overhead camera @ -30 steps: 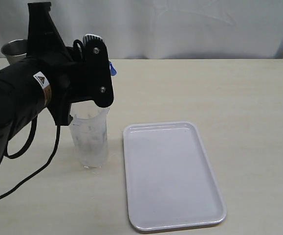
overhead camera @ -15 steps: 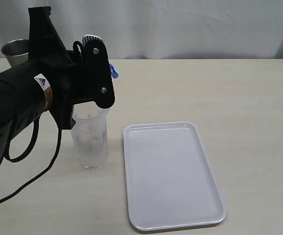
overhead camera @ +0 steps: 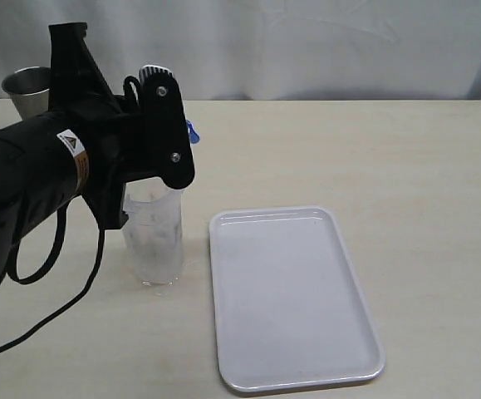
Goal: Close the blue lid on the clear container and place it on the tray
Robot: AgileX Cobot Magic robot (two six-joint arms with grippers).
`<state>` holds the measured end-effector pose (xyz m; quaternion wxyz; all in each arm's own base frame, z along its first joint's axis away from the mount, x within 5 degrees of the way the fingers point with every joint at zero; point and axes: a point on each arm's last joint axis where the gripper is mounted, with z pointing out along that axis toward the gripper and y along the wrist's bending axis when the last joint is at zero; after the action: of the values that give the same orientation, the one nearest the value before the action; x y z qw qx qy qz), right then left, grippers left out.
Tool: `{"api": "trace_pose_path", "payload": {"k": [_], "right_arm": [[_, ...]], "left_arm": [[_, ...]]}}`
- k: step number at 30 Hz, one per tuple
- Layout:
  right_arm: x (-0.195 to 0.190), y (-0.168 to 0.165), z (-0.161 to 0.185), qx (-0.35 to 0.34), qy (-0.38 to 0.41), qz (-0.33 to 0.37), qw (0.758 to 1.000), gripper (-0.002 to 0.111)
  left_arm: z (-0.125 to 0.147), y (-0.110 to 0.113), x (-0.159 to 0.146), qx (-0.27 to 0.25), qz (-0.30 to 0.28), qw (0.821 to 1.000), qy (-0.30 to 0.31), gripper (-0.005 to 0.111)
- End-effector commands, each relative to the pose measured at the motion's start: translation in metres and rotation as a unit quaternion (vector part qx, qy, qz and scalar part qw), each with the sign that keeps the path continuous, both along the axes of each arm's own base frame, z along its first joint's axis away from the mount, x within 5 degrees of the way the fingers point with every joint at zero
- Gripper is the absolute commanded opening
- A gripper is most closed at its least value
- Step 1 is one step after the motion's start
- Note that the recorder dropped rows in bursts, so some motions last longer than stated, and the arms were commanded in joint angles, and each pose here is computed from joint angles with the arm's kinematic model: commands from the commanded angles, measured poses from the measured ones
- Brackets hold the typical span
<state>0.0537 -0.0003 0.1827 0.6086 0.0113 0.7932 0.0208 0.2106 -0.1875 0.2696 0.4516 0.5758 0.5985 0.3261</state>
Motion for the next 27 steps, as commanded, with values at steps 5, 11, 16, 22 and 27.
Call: {"api": "trace_pose_path", "payload": {"k": [5, 11, 16, 22, 27], "right_arm": [[0.0, 0.0, -0.001, 0.002, -0.002, 0.0, 1.0, 0.004], [0.0, 0.0, -0.001, 0.002, -0.002, 0.0, 1.0, 0.004], [0.0, 0.0, -0.001, 0.002, -0.002, 0.0, 1.0, 0.004], [0.0, 0.0, -0.001, 0.002, -0.002, 0.0, 1.0, 0.004], [0.0, 0.0, -0.001, 0.002, -0.002, 0.0, 1.0, 0.004]], "left_arm": [[0.002, -0.01, -0.014, 0.02, -0.018, 1.0, -0.013, 0.0], [0.002, -0.01, -0.016, 0.03, -0.01, 0.999, -0.014, 0.0], [-0.001, -0.009, -0.017, 0.027, -0.007, 1.0, 0.009, 0.0], [-0.005, -0.01, -0.019, 0.016, -0.005, 0.999, 0.029, 0.0], [-0.007, -0.01, -0.021, 0.017, -0.004, 0.999, 0.046, 0.0]]}}
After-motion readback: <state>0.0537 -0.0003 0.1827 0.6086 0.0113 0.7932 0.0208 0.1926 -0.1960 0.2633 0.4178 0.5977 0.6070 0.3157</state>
